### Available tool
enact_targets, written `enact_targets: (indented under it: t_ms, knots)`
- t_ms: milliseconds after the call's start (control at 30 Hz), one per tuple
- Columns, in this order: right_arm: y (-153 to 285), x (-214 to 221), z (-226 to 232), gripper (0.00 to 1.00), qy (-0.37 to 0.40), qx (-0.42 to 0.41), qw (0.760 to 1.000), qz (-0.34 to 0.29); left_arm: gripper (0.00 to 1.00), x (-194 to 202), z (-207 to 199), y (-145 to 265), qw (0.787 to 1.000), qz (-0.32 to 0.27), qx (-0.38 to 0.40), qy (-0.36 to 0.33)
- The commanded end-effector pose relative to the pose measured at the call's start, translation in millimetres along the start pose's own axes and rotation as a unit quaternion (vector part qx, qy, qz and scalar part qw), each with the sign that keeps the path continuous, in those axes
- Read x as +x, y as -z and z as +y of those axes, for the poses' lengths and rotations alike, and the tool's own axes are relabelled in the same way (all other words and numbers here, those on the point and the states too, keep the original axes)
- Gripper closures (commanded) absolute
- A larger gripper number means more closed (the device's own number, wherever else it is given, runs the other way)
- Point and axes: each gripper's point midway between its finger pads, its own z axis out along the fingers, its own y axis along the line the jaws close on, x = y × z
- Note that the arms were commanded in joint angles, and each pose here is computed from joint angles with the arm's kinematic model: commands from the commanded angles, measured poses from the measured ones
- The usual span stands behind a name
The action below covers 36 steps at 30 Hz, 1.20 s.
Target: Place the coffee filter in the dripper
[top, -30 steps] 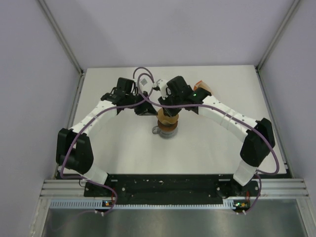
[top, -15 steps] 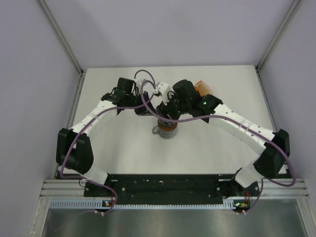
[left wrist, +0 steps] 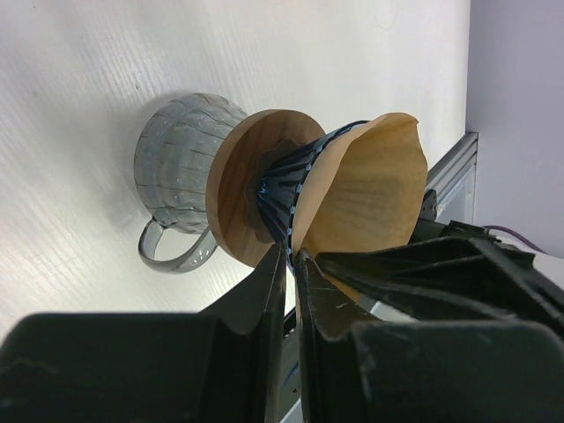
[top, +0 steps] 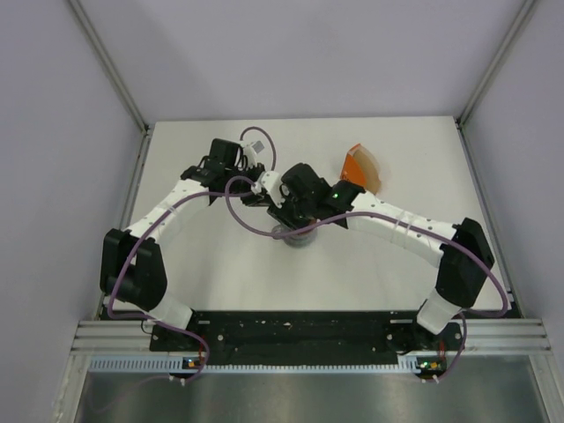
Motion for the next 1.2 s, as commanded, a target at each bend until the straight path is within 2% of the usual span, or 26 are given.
enact_targets:
  t_ms: [0,67,267,400,433,500,567,767,867,1167]
  knots:
    - [0,-14,-2,0.69,0.018,0.021,1.000,-0.007,0.86,-6,-3,-1,1.000,-0.009,0.003,-0.014]
    - [0,-13,-1,0.80,0.020,0.020,1.000,-0.006,0.86,-6,-2,-1,1.000,-0.010,0.002,-0.015]
    - [0,-13,0,1.00,0.026,0.014,1.000,-0.007,0.86,-7,-3,-1,1.000,-0.010,0.001,-0.015]
    - [-2,-7,0,1.00,0.031,0.015,0.999,0.000,0.86,-7,-3,-1,1.000,-0.010,0.000,-0.016]
    - [-2,-7,0,0.95,0.030,0.017,0.999,0.000,0.86,-8,-3,-1,1.000,-0.011,0.000,-0.016]
    - [-1,-6,0,0.72,0.031,0.017,0.999,0.001,0.86,-8,-2,0,1.000,-0.012,-0.001,-0.017]
    - [-1,-4,1,0.60,0.039,0.013,0.999,0.002,0.86,-9,-3,0,1.000,-0.012,0.000,-0.019]
    - [-12,7,0,0.58,0.054,0.012,0.998,0.022,0.86,-8,-3,-1,1.000,-0.010,0.000,-0.020]
    - [-22,18,1,0.63,0.057,0.009,0.998,0.041,0.86,-9,-4,0,1.000,-0.012,0.000,-0.021]
    - [-27,28,-4,0.98,0.059,0.023,0.996,0.058,0.86,-9,-3,0,1.000,-0.012,-0.001,-0.020]
